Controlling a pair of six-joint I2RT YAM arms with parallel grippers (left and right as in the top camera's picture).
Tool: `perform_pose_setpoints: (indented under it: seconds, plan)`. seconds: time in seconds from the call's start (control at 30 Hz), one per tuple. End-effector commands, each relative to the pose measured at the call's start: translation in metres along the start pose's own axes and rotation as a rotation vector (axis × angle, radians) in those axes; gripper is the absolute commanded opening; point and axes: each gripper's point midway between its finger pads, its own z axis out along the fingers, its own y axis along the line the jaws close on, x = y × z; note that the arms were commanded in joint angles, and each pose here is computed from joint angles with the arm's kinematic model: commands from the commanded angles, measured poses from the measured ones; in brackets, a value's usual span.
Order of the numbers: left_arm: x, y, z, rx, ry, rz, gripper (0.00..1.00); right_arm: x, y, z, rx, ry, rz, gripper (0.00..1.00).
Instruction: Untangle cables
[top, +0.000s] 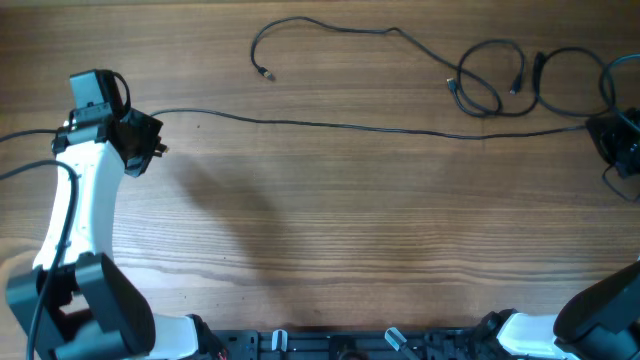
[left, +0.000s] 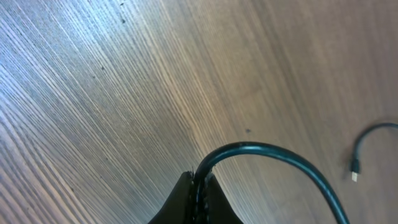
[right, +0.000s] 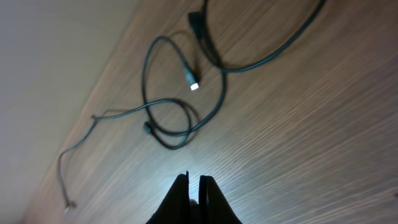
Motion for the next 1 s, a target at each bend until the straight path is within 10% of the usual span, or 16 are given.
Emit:
perform_pose_setpoints:
  seconds: [0.0,0.5,0.97]
  plan:
    - [-0.028,0.028,0.011,-0.103,-0.082,-0.046,0.04,-0.019,-0.032,-0.006,0.168,-0.090,0.011,0.04]
    - [-0.063,0.063,0.018,-0.086,-0.077,-0.248,0.04,-0.016,-0.055,0.021,0.204,-0.050,0.054,0.04]
    - [-0.024,-0.049,0.067,0.215,-0.030,-0.110,0.04,-0.012,-0.012,0.071,0.054,-0.026,-0.040,0.04]
